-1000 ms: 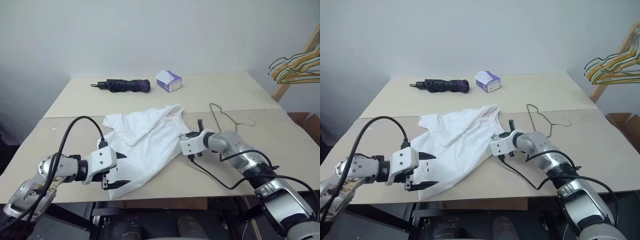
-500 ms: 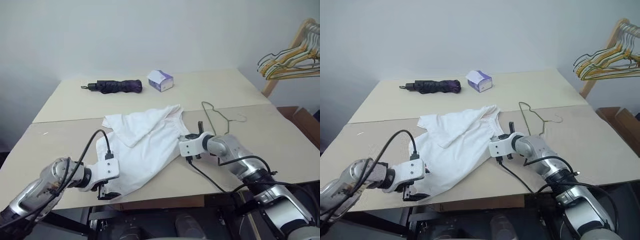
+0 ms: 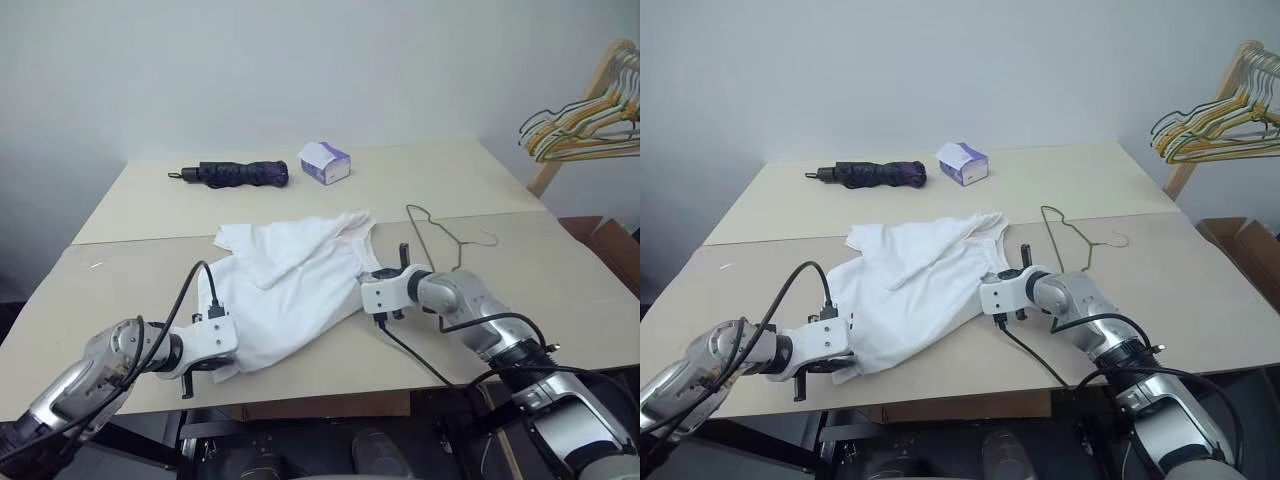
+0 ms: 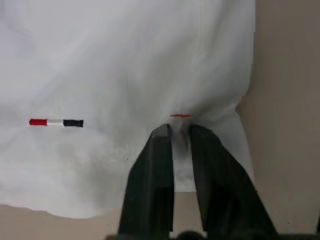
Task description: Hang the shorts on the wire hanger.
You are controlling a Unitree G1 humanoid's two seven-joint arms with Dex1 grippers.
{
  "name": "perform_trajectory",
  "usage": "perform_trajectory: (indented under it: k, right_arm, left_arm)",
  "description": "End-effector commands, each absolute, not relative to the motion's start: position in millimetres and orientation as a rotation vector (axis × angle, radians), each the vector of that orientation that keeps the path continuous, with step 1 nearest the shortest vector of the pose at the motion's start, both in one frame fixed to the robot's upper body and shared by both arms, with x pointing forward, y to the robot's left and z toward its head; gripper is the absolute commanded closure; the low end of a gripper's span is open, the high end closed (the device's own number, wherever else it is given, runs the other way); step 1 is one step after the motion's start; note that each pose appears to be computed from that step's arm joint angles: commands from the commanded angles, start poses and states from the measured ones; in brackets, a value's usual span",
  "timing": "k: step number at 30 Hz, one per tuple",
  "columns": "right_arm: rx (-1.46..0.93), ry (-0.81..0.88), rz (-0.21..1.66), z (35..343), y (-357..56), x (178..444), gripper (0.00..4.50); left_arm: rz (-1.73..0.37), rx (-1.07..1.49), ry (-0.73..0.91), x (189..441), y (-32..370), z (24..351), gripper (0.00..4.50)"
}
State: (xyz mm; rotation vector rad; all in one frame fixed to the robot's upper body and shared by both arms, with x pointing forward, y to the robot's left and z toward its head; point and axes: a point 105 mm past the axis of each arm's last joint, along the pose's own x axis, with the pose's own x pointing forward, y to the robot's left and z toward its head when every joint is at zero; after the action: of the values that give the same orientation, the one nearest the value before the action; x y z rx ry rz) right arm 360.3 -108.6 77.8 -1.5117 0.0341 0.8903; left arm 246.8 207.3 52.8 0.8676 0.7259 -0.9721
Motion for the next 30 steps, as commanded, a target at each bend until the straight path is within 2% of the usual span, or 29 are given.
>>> perform_trajectory:
  k: [1,5,8,12,16,18,20,23,25,27,30]
  right_arm:
    - [-1.5,-0.029,0.861,99,-112,358,4.5]
    - [-1.486,-0.037,0.897,102,-117,342,4.5]
    - [-1.452,-0.086,0.999,108,-118,320,4.5]
    - [-1.322,-0.137,1.18,116,-114,281,4.5]
    - [-1.271,-0.076,1.334,115,-122,250,4.5]
    - [-1.255,-0.043,1.371,113,-129,240,4.5]
    - [-1.238,-0.023,1.367,112,-134,239,4.5]
    - [-1.208,-0.048,1.305,120,-136,253,4.5]
    - [-1.132,-0.098,1.193,139,-132,278,4.5]
    - [-1.075,-0.15,1.05,163,-131,316,4.5]
    - [-1.115,-0.234,0.81,212,-127,383,4.5]
  left_arm:
    - [-0.825,0.933,0.686,274,230,68,4.47]
    - [-0.854,0.967,0.632,286,235,81,4.47]
    - [-0.952,0.967,0.566,287,234,95,4.47]
    - [-1.136,0.96,0.521,272,235,110,4.47]
    - [-1.28,1.002,0.57,250,242,114,4.47]
    - [-1.362,1.042,0.606,238,245,112,4.47]
    - [-1.333,1.032,0.573,243,238,111,4.47]
    - [-1.208,1.036,0.487,269,230,114,4.47]
    - [-1.065,1.02,0.4,305,229,132,4.47]
    - [-0.822,0.998,0.294,356,235,164,4.47]
    - [-0.371,0.929,0.096,431,248,241,4.47]
